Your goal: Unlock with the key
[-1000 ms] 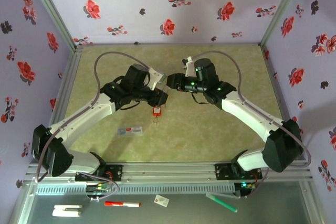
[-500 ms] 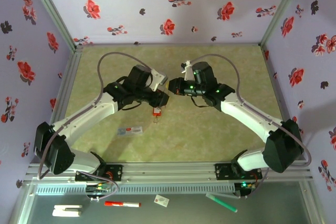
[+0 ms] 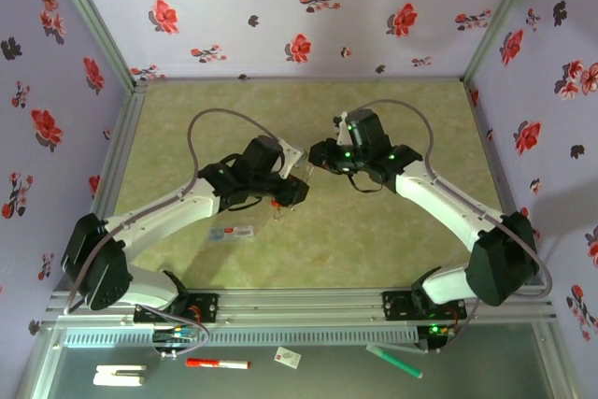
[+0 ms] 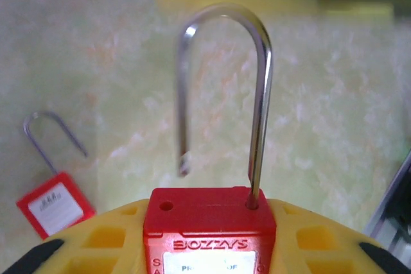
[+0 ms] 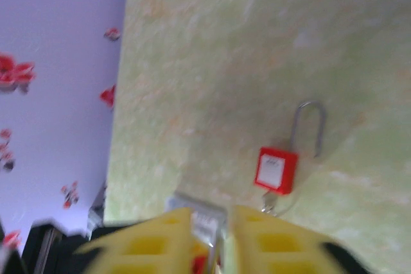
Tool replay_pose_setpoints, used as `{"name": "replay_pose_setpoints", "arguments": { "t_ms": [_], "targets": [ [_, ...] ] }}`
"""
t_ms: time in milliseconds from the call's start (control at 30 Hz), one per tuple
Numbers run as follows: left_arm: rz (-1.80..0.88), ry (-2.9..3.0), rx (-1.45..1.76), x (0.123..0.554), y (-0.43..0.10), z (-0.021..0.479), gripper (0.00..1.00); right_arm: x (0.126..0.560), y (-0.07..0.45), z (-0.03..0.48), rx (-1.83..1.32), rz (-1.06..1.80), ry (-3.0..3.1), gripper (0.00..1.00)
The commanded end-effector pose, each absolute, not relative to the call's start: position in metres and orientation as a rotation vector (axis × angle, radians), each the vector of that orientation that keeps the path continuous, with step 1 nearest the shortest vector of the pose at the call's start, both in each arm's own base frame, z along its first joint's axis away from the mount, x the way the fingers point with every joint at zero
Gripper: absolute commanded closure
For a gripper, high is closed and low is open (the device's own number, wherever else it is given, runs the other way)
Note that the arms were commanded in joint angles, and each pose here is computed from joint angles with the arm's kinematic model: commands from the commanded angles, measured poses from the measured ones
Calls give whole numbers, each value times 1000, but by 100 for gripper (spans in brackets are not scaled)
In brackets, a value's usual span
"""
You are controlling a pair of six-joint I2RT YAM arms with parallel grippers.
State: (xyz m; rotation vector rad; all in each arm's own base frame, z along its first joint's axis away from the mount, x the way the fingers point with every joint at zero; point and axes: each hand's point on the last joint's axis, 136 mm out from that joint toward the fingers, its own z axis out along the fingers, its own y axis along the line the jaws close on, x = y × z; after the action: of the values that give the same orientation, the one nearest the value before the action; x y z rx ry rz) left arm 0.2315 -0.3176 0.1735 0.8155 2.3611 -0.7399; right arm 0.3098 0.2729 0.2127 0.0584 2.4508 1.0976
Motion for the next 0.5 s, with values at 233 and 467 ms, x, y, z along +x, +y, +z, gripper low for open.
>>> {"name": "replay_pose_setpoints", "arguments": {
  "t_ms": [233, 467],
  "targets": [
    [-757, 2398, 877, 220, -323, 174, 100, 338, 183, 210, 353, 803, 2352, 9],
    [-737, 2469, 857, 234, -346, 159, 100, 322, 146, 206, 369, 653, 2329, 1]
  ]
}}
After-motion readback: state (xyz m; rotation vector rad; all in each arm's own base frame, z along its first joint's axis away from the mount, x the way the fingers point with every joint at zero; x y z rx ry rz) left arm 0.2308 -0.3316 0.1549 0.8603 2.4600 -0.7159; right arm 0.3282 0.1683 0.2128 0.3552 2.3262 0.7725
